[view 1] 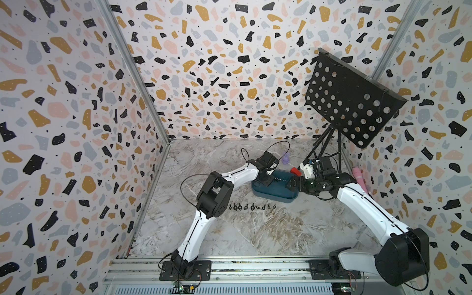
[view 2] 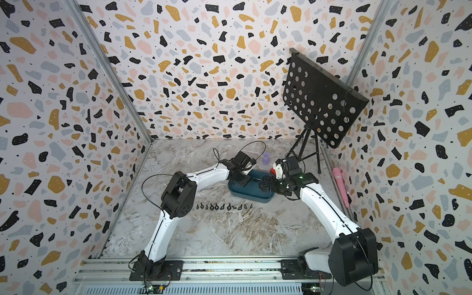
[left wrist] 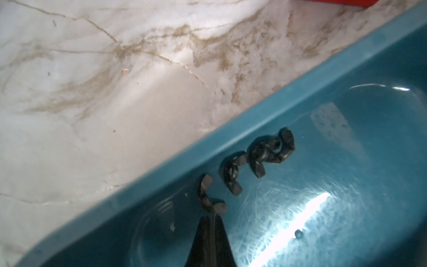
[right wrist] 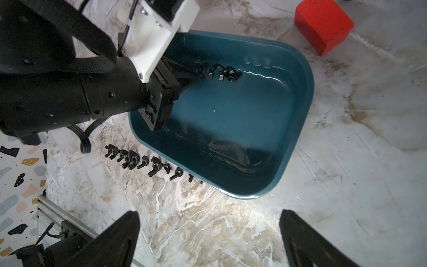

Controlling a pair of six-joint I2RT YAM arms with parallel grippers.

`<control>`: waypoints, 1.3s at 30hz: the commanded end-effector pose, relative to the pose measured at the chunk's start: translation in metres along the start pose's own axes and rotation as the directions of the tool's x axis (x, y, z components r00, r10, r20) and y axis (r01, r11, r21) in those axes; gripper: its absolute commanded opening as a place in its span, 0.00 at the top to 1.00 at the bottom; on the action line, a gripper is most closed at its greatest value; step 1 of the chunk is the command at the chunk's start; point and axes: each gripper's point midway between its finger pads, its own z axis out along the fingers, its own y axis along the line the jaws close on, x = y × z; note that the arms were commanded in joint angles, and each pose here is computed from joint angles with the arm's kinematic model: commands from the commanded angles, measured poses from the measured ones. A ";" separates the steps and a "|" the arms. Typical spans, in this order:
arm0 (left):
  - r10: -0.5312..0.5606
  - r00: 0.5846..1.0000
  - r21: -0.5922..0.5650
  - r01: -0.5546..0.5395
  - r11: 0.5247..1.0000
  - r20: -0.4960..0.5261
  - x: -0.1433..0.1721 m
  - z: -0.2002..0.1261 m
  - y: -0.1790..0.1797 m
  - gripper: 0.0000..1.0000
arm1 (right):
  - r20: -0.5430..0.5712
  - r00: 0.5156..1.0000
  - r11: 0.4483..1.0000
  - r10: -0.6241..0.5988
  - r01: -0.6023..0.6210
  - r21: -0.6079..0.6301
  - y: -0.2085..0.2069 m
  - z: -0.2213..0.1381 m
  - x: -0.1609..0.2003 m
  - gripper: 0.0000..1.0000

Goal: Take out the wing nut from the storage box
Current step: Pick up the wing nut from the storage box.

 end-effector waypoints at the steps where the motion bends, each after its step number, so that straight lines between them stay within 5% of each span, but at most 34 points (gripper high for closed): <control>1: -0.071 0.995 0.030 0.070 0.997 0.067 -0.018 -0.033 -0.003 1.00 | 0.015 1.000 1.000 -0.002 0.003 -0.014 0.004 -0.007 -0.003 0.00; 8: -0.128 0.988 0.046 0.125 0.991 0.088 -0.017 -0.042 -0.005 1.00 | 0.035 0.999 0.999 0.004 -0.003 -0.033 0.008 -0.009 -0.007 0.00; 13: -0.151 0.985 0.004 0.152 0.988 0.082 -0.017 -0.031 0.002 0.79 | 0.037 0.999 0.999 0.005 -0.003 -0.035 0.008 -0.011 -0.005 0.00; 39: -0.215 0.974 -0.010 0.216 0.976 0.067 -0.020 0.008 0.008 0.64 | 0.020 1.000 1.000 0.003 -0.003 -0.020 0.004 -0.006 -0.002 0.00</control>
